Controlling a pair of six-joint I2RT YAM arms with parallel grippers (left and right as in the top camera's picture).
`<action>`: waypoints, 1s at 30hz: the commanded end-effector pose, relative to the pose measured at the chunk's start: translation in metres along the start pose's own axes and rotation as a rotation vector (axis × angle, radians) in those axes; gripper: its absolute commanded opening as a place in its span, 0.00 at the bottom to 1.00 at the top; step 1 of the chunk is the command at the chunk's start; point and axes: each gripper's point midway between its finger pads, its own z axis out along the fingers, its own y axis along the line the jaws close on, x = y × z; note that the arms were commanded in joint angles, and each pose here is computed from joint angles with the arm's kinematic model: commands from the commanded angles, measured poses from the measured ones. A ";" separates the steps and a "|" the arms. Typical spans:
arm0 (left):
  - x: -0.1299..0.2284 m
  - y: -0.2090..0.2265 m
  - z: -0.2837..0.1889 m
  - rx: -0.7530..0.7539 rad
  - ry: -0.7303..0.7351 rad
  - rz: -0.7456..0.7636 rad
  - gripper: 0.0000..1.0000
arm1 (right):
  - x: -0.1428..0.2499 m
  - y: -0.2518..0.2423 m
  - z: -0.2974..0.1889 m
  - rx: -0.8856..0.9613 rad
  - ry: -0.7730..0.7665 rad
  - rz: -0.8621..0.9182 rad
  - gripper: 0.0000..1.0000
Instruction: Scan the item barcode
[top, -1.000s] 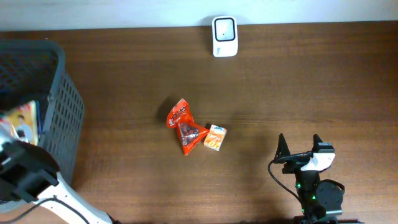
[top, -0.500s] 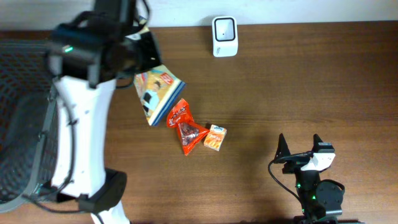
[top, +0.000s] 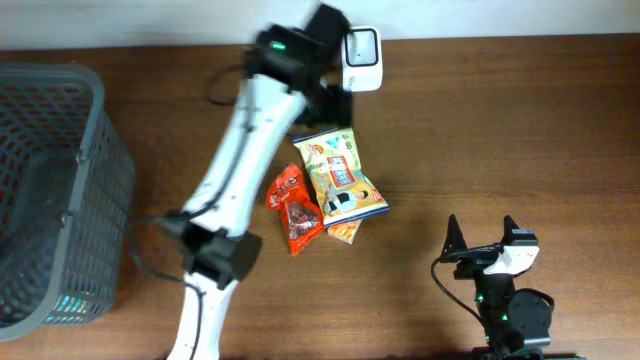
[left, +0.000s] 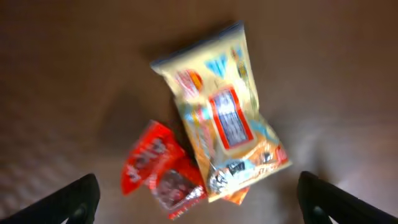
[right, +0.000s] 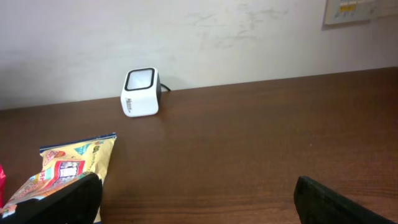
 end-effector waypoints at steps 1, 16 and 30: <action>-0.021 0.069 -0.126 -0.022 -0.316 -0.107 0.99 | 0.003 -0.003 0.000 0.015 0.003 -0.002 0.98; 0.089 0.397 -0.108 -0.388 -0.140 -1.067 0.99 | 0.003 -0.003 0.000 0.015 0.003 -0.002 0.98; 0.174 0.458 -0.041 -0.383 0.048 -1.321 0.99 | 0.003 -0.003 0.000 0.015 0.003 -0.002 0.98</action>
